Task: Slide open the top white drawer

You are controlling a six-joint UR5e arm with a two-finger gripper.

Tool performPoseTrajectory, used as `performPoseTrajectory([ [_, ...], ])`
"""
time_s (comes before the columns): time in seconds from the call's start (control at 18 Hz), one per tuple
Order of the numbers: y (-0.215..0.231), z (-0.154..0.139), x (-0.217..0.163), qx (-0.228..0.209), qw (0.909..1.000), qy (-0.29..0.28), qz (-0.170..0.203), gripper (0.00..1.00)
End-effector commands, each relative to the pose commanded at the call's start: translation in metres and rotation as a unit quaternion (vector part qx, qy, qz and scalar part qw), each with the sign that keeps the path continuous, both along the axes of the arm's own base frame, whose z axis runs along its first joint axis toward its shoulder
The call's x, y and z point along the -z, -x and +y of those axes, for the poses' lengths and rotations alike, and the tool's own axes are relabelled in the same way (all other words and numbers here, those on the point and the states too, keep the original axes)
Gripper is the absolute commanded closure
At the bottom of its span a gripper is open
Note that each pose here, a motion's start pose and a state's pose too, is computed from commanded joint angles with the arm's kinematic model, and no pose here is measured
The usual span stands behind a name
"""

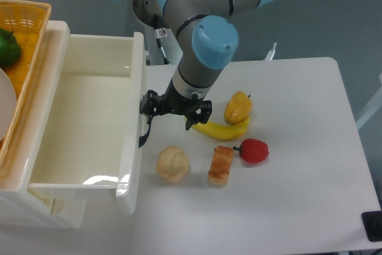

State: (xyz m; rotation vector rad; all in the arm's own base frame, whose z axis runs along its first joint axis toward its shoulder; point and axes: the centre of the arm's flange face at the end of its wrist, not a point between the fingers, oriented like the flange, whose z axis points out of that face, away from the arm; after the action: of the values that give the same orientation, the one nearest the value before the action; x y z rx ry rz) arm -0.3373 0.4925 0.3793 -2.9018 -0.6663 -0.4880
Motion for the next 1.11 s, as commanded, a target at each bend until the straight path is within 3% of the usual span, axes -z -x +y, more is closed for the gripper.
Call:
performPoseTrajectory([
  [0.17, 0.003, -0.002, -0.001, -0.002, 1.0, 0.0, 0.002, 0.0],
  [0.61, 0.037, -0.017, -0.017, 0.014, 0.9987, -0.002, 0.05, 0.0],
  [0.83, 0.058, -0.027, -0.02, 0.064, 0.9938, -0.027, 0.087, 0.0],
  [1.0, 0.067, -0.04, -0.017, 0.138, 0.9821, 0.015, 0.127, 0.0],
  [1.11, 0.068, -0.043, -0.015, 0.155, 0.9779, 0.029, 0.137, 0.0],
])
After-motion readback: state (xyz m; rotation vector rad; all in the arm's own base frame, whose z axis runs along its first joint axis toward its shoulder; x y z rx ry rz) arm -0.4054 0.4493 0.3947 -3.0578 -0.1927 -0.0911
